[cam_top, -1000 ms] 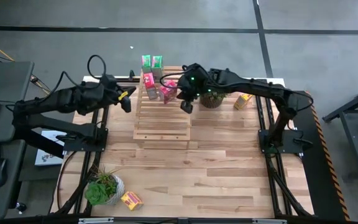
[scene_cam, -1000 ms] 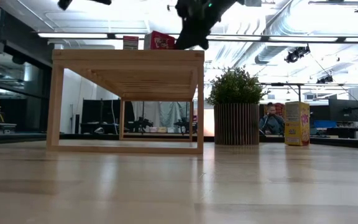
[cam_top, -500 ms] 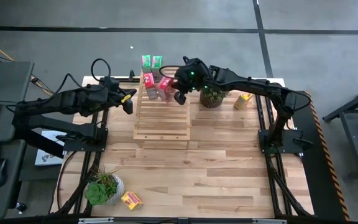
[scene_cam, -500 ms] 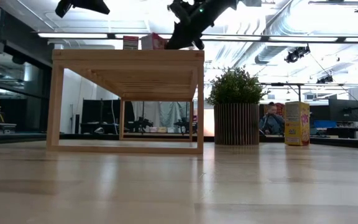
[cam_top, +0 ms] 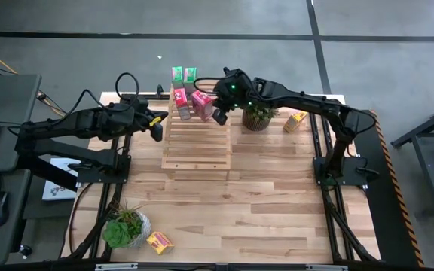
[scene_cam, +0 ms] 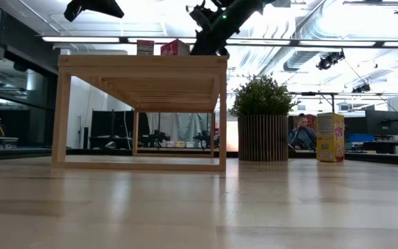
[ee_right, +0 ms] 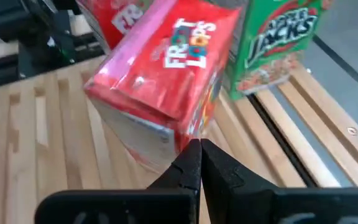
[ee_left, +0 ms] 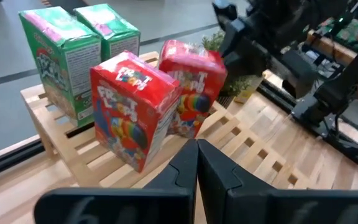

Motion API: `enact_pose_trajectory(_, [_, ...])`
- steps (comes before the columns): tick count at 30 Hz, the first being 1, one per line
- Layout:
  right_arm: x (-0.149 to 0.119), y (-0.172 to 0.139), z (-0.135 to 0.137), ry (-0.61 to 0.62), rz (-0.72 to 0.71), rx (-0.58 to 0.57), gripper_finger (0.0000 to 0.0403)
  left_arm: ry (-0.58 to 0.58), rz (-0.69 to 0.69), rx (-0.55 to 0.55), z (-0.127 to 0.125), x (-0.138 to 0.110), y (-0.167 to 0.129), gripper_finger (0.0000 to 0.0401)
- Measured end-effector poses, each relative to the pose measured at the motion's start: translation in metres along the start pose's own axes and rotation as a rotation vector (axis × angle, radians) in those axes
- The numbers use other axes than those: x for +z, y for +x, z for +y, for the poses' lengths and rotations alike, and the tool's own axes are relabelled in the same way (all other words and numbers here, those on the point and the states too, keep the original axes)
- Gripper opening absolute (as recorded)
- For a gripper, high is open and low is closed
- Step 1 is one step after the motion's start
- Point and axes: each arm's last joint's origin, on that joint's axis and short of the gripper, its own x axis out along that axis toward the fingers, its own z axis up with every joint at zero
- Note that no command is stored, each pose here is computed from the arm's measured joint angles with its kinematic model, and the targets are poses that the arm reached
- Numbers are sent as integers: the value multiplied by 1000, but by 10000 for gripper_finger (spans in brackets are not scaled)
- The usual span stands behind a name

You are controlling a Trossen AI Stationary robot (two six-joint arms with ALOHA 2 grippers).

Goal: Stack cereal on shelf
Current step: Put the red cereal box on the shelf aligned with the other red cereal box

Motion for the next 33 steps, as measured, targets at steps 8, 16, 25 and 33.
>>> enact_pose_trajectory(8, [-14, -3, 7, -10, 144, 16, 0, 10, 16, 7, 1, -2, -1, 0])
enact_pose_trajectory(16, [-3, 4, 21, -20, 22, 86, 0, 27, 9, 20, 2, -1, -1, 0])
enact_pose_trajectory(25, [-1, 27, 24, 26, -55, 134, 0, 28, 8, 21, 2, -1, -1, 0])
enact_pose_trajectory(33, [2, 30, 30, 23, -97, 160, 0, 38, 0, 36, 2, -1, -1, 0])
